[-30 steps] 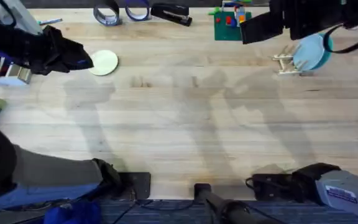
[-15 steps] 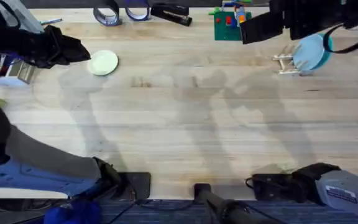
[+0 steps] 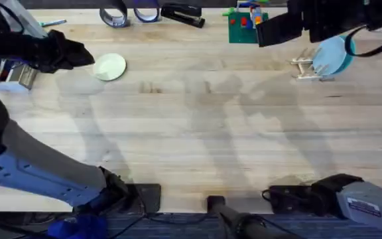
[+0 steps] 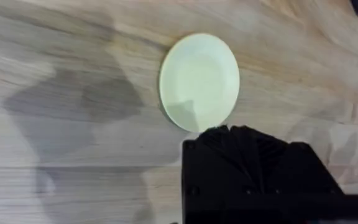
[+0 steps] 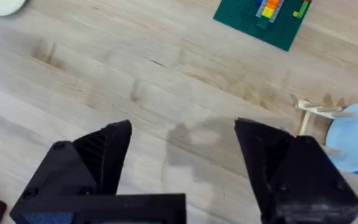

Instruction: Pick up the plates from the table one by one and place each into a slot on the dish rack.

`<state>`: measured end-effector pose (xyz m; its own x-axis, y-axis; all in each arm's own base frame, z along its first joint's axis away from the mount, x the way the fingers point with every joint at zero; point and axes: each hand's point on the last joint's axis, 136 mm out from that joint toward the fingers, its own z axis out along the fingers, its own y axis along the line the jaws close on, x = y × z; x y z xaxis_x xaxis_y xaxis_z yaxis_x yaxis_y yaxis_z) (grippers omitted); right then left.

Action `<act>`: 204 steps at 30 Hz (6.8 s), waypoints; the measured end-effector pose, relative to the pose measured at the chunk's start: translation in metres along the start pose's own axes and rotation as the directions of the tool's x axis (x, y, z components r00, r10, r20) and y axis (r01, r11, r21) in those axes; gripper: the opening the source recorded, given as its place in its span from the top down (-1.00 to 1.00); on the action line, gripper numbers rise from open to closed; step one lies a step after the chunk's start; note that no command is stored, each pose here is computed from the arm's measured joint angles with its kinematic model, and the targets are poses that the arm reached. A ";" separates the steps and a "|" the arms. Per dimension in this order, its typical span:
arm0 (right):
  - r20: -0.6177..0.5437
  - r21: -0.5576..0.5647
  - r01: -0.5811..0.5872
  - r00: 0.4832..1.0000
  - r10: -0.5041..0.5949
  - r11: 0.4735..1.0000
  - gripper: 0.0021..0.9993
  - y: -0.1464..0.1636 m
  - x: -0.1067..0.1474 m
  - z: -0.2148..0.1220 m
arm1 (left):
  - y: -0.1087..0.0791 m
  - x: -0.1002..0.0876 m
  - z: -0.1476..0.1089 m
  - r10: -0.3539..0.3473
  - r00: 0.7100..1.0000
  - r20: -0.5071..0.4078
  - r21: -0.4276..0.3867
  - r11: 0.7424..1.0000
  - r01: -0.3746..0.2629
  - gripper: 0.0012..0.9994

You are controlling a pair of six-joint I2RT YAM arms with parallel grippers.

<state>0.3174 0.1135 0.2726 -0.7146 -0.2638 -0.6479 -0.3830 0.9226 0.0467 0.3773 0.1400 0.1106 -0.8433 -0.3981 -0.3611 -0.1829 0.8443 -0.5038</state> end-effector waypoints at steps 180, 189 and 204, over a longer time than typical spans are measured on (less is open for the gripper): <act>-0.141 -0.545 -0.283 0.959 0.246 0.789 -0.99 0.275 -0.080 0.286 | 0.058 -0.001 0.064 -0.223 0.973 -0.063 0.218 0.948 0.232 0.92; -0.164 -0.556 -0.319 0.947 0.275 0.768 -0.99 0.295 -0.077 0.310 | 0.058 -0.001 0.064 -0.223 0.973 -0.064 0.218 0.948 0.232 0.92; -0.211 -0.528 -0.438 0.897 0.388 0.727 -0.99 0.314 -0.076 0.329 | 0.058 -0.001 0.064 -0.223 0.973 -0.064 0.218 0.948 0.232 0.92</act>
<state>0.4436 0.5156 0.0863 -0.9132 0.0617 -0.4029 -0.2743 0.6379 0.7196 0.4003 0.1663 0.0314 -0.8115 -0.5530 -0.1889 -0.2589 0.6301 -0.7321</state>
